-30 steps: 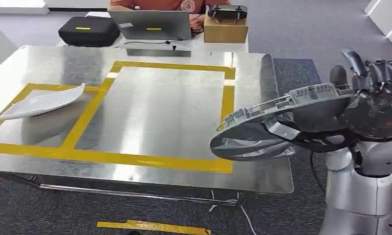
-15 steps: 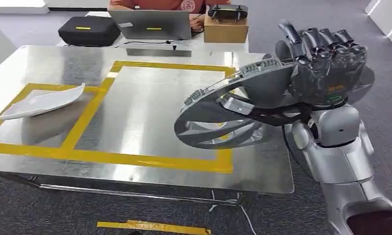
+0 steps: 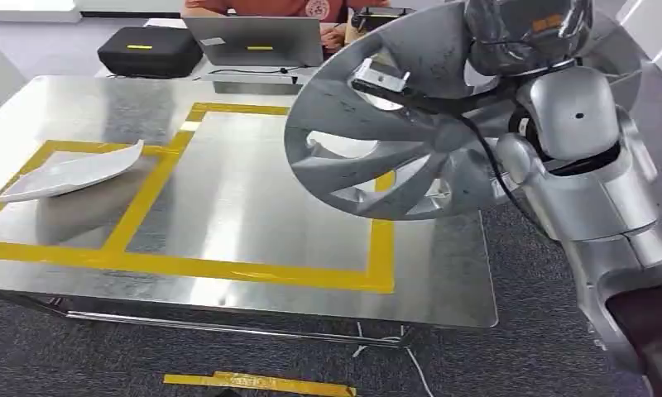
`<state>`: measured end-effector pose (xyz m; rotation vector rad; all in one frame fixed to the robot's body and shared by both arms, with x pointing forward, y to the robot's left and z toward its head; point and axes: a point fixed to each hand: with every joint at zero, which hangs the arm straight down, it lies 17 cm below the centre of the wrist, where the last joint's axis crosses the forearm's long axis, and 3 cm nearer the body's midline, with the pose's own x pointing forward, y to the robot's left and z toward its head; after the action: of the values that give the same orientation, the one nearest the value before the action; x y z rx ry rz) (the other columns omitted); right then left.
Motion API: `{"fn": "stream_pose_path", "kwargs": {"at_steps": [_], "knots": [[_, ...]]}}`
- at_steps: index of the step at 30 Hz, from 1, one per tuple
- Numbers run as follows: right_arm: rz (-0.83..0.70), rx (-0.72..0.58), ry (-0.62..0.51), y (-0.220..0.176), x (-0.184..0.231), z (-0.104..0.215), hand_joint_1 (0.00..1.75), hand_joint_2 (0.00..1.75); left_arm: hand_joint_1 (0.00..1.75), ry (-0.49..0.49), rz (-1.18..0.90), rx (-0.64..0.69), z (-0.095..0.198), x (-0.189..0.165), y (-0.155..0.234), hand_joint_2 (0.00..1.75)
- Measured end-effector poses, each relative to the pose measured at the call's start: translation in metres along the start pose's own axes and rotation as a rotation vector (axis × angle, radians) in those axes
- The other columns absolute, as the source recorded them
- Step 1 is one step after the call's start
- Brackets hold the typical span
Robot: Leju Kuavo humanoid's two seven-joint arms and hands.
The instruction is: Take the parts from the cabinet and place them on the table.
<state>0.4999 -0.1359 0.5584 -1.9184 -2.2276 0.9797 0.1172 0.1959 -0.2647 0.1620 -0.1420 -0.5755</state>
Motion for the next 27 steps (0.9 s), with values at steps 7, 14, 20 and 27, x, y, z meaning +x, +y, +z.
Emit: {"fn": "stream_pose_path", "kwargs": {"at_steps": [7,14,20,27], "knots": [[0.019,0.011,-0.019,0.004,0.001,-0.003,1.75,1.75,0.0,0.0,0.004,-0.001,0.0,0.0,0.0,1.75],[-0.026,0.177,0.021,0.025,-0.019,-0.021,1.75,1.75,0.0,0.003,0.02,-0.006,0.0,-0.001,-0.001,1.75],[-0.13,0.404,0.036,0.048,-0.036,-0.04,1.75,1.75,0.0,0.01,0.048,-0.014,0.0,-0.003,-0.002,1.75],[-0.308,0.709,-0.005,0.086,-0.027,-0.035,1.75,1.75,0.0,0.02,0.093,-0.026,-0.001,-0.008,-0.003,1.75]]}}
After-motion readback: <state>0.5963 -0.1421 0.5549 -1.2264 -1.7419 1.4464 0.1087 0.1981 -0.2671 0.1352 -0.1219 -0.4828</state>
